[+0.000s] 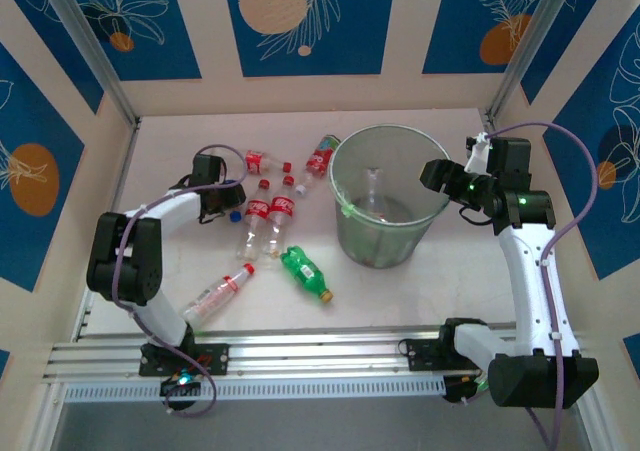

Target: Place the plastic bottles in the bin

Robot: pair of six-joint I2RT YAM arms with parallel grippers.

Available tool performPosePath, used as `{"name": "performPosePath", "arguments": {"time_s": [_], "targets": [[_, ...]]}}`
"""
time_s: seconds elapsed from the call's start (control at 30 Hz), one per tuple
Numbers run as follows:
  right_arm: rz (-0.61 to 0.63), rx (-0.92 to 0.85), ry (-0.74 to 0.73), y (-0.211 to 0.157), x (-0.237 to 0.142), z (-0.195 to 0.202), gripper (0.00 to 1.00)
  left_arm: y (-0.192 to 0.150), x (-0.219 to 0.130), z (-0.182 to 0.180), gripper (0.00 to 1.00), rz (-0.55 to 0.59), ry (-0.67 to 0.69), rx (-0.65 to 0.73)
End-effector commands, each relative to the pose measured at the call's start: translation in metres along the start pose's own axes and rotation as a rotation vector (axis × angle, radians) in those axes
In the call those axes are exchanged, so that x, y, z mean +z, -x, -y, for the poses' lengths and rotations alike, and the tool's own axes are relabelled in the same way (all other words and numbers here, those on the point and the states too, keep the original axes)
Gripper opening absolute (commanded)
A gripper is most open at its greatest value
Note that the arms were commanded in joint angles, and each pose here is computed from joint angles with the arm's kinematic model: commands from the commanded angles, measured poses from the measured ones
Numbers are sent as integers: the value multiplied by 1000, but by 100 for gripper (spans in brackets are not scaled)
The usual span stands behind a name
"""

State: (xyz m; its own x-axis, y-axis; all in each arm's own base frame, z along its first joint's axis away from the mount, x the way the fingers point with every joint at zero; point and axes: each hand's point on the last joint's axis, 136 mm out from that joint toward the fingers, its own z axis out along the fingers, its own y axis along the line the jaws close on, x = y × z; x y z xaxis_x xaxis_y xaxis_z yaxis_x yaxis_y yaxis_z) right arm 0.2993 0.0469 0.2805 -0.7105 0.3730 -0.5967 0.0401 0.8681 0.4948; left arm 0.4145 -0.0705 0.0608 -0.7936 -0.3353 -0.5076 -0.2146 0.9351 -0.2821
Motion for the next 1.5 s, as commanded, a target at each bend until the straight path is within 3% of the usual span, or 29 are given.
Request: {"name": "performPosePath", "arguments": {"time_s": [0.0,0.2,0.47,0.73,1.03,1.23,1.47], "targets": [[-22,-4,54,-9,-4,-10,74,-3,-4,-11,55,-10,43,8],[-21,-7,56,-9,-5,-11,74,12,-43,-5,56,62,26,26],[-27,-15,57,-10,-3,-13,74,45,-123,22,57,223,-61,79],[-41,-32,53,-12,-1,-18,73,77,-224,123,54,373,-266,298],[-55,-48,63,-19,0,-27,72,63,-317,259,53,515,-553,532],[-50,-57,54,-18,-1,-28,72,15,-328,330,53,449,-769,591],[-51,-64,51,-17,0,-28,72,-45,-287,375,52,249,-855,644]]}}
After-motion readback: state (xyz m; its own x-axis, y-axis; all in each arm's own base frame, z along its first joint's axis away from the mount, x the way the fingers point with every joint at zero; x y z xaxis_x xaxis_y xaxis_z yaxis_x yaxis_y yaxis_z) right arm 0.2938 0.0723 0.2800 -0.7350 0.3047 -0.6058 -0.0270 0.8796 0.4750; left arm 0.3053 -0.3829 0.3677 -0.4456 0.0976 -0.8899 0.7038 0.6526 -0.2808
